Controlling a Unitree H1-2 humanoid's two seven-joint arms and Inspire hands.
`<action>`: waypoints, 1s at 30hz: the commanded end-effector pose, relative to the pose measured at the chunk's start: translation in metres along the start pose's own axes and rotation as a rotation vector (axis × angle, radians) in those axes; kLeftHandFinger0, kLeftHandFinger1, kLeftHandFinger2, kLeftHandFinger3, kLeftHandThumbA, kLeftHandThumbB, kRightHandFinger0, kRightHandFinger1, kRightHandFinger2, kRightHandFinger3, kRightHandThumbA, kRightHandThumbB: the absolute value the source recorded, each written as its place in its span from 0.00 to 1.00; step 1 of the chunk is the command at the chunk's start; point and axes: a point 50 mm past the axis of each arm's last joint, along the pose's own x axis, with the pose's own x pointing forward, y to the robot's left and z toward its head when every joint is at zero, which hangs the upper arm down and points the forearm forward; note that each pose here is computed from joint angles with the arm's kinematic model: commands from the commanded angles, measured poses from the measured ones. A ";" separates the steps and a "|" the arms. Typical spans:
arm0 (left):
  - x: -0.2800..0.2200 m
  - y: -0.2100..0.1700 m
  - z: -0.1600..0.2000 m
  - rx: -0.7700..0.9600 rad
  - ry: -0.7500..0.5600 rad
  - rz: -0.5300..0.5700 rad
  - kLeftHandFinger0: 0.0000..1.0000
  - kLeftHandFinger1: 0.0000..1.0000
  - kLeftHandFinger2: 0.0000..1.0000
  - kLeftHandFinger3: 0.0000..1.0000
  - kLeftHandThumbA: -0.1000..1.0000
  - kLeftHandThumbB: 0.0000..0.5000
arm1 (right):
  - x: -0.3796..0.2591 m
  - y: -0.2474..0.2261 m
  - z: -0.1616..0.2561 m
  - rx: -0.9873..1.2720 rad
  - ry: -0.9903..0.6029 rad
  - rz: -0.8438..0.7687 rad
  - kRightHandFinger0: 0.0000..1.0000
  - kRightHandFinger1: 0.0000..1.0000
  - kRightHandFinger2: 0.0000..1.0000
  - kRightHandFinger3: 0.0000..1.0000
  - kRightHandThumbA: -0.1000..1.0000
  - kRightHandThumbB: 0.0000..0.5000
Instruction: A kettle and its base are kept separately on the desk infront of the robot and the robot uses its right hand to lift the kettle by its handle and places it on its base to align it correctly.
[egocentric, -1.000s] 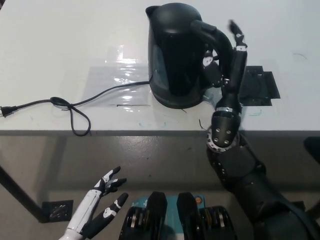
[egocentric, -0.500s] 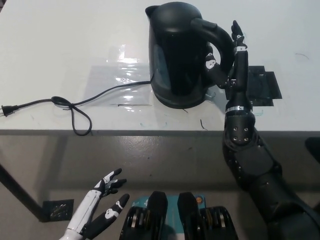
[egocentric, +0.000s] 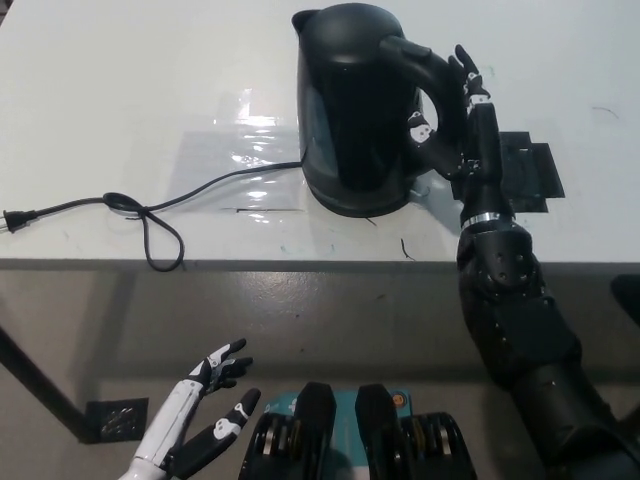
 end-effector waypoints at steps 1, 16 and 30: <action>0.003 0.007 0.007 0.024 -0.044 -0.028 0.85 0.84 0.83 0.93 0.72 0.10 | 0.018 0.015 0.081 0.220 -0.109 0.321 1.00 1.00 1.00 1.00 1.00 1.00; 0.004 0.007 0.007 0.032 -0.045 -0.037 0.86 0.83 0.83 0.91 0.64 0.07 | 0.016 -0.002 0.097 0.325 -0.095 0.381 1.00 1.00 1.00 1.00 0.93 1.00; 0.002 0.007 0.005 0.029 -0.040 -0.025 0.86 0.84 0.84 0.91 0.64 0.11 | 0.010 -0.035 0.129 0.026 -0.341 0.168 1.00 1.00 1.00 1.00 0.98 1.00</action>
